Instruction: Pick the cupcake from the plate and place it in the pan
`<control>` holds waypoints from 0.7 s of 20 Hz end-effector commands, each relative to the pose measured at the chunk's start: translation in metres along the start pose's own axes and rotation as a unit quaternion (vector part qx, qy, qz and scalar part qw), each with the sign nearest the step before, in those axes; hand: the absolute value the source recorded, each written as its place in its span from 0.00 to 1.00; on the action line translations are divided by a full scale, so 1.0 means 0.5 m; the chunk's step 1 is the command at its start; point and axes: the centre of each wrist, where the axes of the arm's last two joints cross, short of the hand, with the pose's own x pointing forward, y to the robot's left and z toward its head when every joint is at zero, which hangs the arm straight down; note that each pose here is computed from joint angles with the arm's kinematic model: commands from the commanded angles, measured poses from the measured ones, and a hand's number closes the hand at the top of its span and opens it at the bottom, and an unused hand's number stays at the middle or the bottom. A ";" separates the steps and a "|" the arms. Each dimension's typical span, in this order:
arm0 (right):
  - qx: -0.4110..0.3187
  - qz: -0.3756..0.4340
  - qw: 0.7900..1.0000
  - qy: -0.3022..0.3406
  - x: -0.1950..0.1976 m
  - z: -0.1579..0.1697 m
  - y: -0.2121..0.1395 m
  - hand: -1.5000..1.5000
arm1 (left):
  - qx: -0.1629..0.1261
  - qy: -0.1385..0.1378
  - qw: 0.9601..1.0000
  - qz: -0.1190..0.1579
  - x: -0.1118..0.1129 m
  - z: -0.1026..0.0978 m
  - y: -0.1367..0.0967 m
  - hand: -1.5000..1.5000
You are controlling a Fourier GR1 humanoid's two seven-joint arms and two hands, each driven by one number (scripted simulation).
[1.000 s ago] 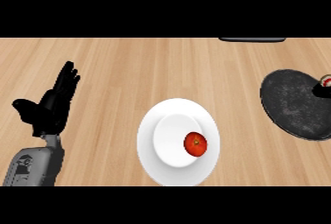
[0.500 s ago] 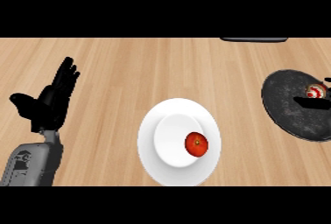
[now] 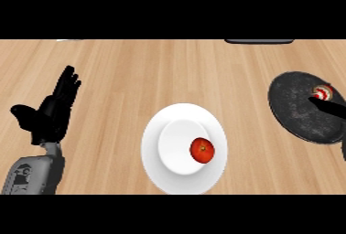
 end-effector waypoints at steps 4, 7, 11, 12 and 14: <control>0.043 -0.122 0.992 -0.015 -0.015 0.045 -0.021 0.00 | 0.020 0.012 1.000 -0.003 -0.020 0.008 0.022 0.50; 0.053 -0.154 0.986 -0.025 -0.068 0.110 -0.040 0.00 | 0.025 0.011 1.000 -0.007 -0.021 0.033 0.033 0.50; 0.079 -0.164 0.982 -0.057 -0.055 0.167 -0.077 0.00 | 0.043 0.012 0.999 -0.010 -0.011 0.003 0.061 0.50; 0.072 -0.160 0.982 -0.063 -0.048 0.189 -0.082 0.00 | 0.037 0.019 0.999 -0.015 -0.021 0.027 0.035 0.50; 0.065 -0.162 0.983 -0.064 -0.047 0.214 -0.141 0.00 | 0.033 0.012 0.999 -0.003 -0.017 0.030 0.036 0.50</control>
